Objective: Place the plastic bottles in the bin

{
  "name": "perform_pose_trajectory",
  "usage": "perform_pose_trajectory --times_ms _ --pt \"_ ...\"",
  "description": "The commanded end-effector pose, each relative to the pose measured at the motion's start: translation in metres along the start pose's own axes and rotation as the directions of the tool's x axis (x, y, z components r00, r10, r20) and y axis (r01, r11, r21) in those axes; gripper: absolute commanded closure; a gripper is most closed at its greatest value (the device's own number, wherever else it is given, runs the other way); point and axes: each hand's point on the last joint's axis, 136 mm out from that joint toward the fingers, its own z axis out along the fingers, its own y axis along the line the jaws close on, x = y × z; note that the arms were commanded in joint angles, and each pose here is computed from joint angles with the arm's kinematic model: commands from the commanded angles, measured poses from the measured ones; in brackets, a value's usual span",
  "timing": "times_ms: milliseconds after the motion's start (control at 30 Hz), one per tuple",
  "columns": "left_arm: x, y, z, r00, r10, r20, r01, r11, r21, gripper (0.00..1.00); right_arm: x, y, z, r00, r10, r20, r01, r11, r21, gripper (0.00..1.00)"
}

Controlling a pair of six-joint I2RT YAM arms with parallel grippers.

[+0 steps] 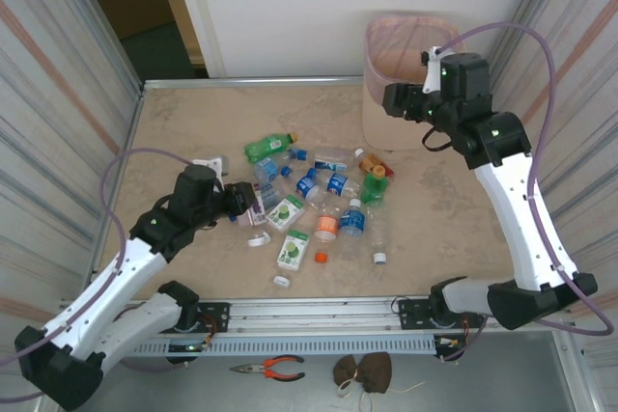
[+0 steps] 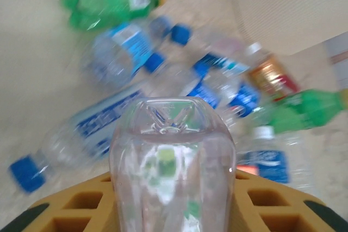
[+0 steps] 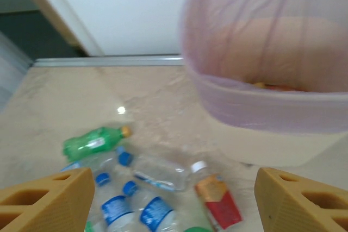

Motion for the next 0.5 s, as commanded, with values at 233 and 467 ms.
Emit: perform_pose_trajectory --times_ms 233,467 --pt "-0.081 -0.084 -0.032 0.948 0.046 0.315 -0.150 0.936 0.317 0.67 0.028 0.090 -0.016 0.997 -0.017 0.078 0.039 0.956 -0.290 0.25" --pt "-0.111 -0.109 -0.041 0.923 -0.006 0.384 -0.155 0.908 0.388 0.67 0.058 0.149 -0.019 0.992 -0.070 0.104 0.111 0.879 -0.463 0.23"
